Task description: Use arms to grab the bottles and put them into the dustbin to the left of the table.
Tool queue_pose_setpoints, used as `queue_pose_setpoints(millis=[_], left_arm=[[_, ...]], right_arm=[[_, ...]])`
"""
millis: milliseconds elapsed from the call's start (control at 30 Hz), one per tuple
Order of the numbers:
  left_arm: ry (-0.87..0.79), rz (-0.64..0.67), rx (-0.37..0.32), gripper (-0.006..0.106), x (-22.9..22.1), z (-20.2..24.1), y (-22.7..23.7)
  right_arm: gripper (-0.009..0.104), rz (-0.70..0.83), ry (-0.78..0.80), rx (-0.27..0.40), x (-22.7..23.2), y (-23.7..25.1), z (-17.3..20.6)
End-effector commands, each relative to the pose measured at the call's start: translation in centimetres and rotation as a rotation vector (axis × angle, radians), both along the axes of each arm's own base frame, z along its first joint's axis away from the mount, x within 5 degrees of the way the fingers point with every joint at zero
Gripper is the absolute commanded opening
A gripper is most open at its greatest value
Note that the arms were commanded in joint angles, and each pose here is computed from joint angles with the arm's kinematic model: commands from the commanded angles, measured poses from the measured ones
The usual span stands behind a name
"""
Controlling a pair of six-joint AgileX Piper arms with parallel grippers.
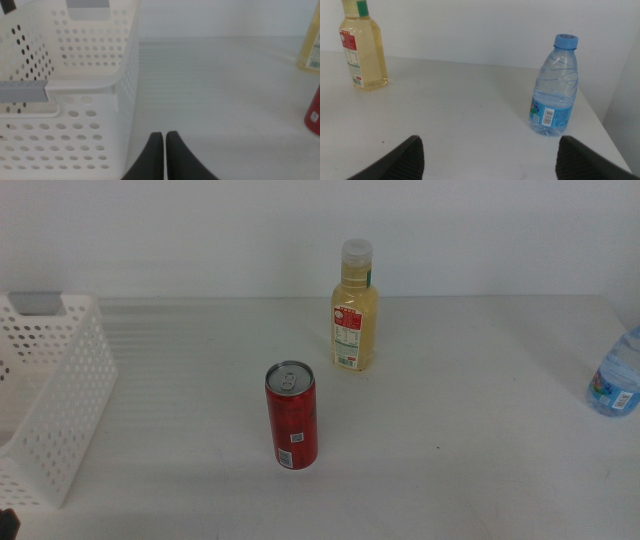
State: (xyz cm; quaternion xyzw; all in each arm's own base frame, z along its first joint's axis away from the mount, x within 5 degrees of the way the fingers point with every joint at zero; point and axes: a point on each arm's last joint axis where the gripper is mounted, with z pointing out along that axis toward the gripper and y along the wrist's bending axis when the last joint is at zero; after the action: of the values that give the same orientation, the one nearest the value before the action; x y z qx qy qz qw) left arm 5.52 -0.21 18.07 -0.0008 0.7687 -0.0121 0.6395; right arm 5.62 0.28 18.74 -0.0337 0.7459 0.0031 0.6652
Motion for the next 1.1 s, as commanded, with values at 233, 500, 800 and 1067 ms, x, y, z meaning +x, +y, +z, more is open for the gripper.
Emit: queue_pose_setpoints(millis=[233, 500, 800, 1067], left_arm=[[-0.010, -0.094, -0.061, -0.002, 0.8, 0.4, -0.6], [0.036, -0.302, -0.037, -0.002, 2.2, 0.4, -2.4], [0.006, -0.499, -0.018, -0.002, 4.0, 0.4, -5.4], [0.003, -0.573, -0.010, -0.002, 5.3, -0.7, -7.8]], right_arm=[[0.076, -0.008, -0.108, -0.010, -0.2, -0.1, 1.1], [0.076, -0.008, -0.108, -0.010, -0.2, -0.1, 1.1], [0.076, -0.008, -0.108, -0.010, -0.2, -0.1, 1.1], [0.076, -0.008, -0.108, -0.010, -0.2, -0.1, 1.1]])
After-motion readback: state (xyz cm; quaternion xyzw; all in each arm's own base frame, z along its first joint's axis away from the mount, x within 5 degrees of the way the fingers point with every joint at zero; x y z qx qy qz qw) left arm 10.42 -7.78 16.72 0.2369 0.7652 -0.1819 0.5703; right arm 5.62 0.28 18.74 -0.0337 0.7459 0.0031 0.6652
